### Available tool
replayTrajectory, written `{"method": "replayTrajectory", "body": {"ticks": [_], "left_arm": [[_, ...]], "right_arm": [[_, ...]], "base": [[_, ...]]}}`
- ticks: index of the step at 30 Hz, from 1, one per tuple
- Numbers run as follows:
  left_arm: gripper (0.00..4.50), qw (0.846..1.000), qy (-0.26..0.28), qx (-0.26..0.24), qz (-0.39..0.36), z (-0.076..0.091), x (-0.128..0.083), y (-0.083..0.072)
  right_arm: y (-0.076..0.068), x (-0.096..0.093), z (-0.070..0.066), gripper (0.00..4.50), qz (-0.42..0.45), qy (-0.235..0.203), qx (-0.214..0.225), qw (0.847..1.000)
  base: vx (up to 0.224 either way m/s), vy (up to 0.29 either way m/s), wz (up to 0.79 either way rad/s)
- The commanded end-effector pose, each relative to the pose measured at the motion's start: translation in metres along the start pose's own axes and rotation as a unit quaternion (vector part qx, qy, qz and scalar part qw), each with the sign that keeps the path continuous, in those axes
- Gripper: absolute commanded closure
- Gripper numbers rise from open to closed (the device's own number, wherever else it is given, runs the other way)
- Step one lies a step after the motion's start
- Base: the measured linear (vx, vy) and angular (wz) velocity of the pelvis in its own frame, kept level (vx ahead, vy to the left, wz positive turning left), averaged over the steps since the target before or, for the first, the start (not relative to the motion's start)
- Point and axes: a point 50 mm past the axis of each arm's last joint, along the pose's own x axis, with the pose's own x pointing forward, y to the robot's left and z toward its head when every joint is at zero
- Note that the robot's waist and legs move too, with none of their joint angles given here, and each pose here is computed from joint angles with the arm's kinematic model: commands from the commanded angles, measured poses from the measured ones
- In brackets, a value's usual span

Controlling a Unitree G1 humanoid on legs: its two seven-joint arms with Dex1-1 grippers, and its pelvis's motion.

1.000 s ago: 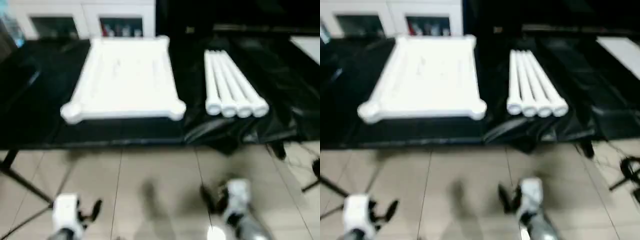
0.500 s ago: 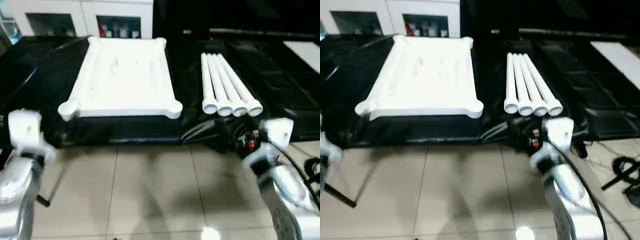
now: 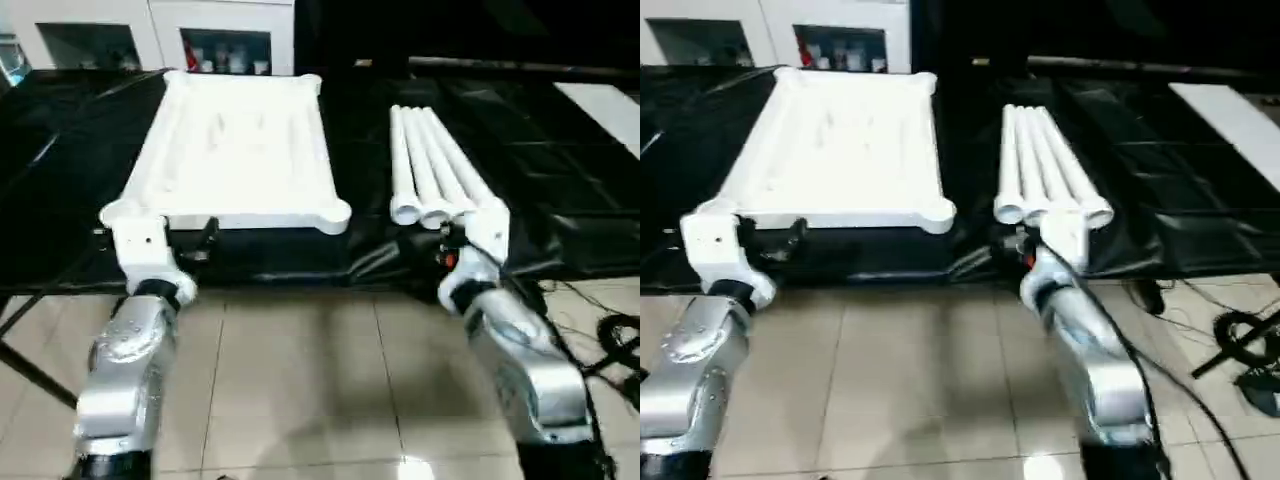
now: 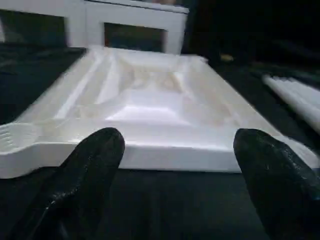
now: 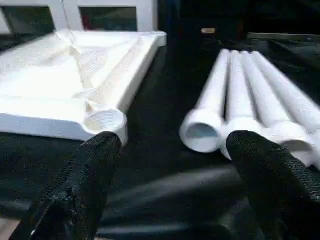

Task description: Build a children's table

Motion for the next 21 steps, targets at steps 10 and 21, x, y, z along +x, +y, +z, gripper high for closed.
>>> {"method": "replayTrajectory", "body": {"ticks": [10, 21], "left_arm": [[0.44, 0.994, 0.061, 0.071, -0.051, -0.008, 0.006, -0.011], [0.44, 0.996, 0.043, 0.048, -0.062, 0.0, 0.021, -0.024]], "right_arm": [[-0.004, -0.003, -0.003, 0.62, -0.007, 0.018, 0.012, 1.0], [-0.016, 0.008, 0.001, 0.62, -0.036, 0.006, -0.001, 0.999]], "base": [[-0.016, -0.026, -0.01], [0.02, 0.035, 0.3]]}}
